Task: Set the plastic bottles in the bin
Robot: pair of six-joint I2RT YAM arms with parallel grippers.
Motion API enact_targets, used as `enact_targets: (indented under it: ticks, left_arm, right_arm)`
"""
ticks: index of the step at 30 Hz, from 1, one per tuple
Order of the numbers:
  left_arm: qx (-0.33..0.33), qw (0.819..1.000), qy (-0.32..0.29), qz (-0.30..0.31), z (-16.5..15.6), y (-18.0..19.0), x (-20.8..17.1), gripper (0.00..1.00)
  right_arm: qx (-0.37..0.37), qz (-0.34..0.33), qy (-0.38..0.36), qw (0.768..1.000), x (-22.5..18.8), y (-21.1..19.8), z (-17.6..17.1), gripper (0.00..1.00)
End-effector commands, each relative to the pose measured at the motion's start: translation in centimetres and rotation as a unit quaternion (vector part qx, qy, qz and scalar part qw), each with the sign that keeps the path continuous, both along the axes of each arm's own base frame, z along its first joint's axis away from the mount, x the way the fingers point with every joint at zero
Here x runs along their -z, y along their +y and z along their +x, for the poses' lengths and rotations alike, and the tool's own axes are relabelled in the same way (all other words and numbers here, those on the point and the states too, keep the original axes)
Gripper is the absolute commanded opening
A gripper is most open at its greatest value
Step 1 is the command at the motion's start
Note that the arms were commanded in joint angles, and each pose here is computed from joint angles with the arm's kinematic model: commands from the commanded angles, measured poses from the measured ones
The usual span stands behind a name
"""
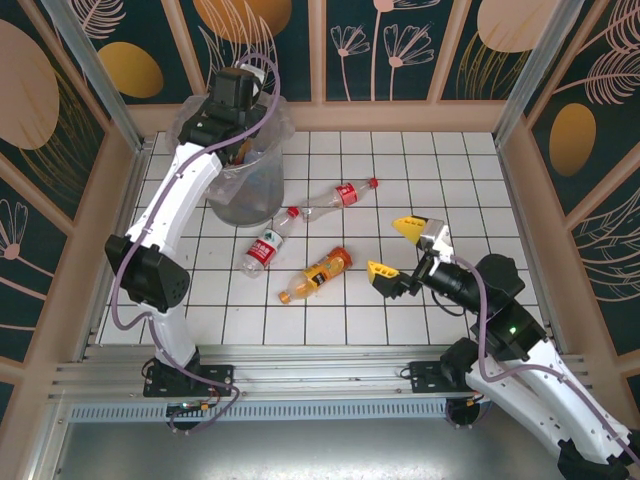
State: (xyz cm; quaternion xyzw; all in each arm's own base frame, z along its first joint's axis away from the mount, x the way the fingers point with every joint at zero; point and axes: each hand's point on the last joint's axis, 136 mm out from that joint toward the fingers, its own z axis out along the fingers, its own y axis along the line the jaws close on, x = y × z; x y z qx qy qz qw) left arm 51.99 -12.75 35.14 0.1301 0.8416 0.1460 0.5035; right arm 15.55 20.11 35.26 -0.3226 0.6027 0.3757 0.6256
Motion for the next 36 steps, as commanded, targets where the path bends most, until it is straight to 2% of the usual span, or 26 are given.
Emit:
enact_targets:
  ticks: [1, 12, 18, 21, 26, 29, 30, 33, 36]
  left_arm:
    - [0.007, 0.999, 0.035, -0.008, 0.5, -0.2, 2.4, 0.77]
    - [0.012, 0.999, 0.009, -0.051, -0.4, -0.5, -0.8, 0.90]
    - [0.037, 0.993, -0.011, -0.114, -1.8, -1.5, -3.7, 0.98]
    - [0.071, 0.985, -0.010, -0.155, -3.0, -2.8, -4.8, 0.98]
    - [0.155, 0.956, -0.001, -0.250, -5.7, -6.1, -6.5, 0.99]
    - [0.233, 0.921, 0.013, -0.313, -8.5, -8.7, -7.4, 0.99]
    - [0.276, 0.903, 0.020, -0.329, -9.8, -9.9, -7.6, 0.99]
    - [0.352, 0.866, 0.036, -0.355, -13.0, -11.8, -6.4, 0.98]
    - [0.375, 0.856, 0.064, -0.350, -15.3, -12.1, -4.0, 0.99]
  right_arm:
    - [0.013, -0.004, -0.004, 1.000, 0.1, -0.3, 0.4, 0.99]
    - [0.023, -0.004, 0.008, 1.000, 0.4, -0.2, 1.0, 0.99]
    - [0.033, -0.004, 0.023, 0.999, 0.6, -0.1, 1.8, 0.99]
    - [0.063, 0.002, 0.043, 0.997, 0.7, -0.5, 2.9, 0.99]
    - [0.089, 0.001, 0.070, 0.994, 0.9, -0.6, 4.2, 0.99]
    - [0.113, 0.004, 0.089, 0.990, 0.8, -0.8, 5.3, 0.99]
    - [0.120, 0.003, 0.094, 0.988, 0.8, -0.9, 5.7, 0.99]
    - [0.140, 0.004, 0.109, 0.984, 0.8, -1.1, 6.4, 0.99]
    - [0.146, 0.013, 0.119, 0.982, 0.1, -1.3, 6.6, 0.99]
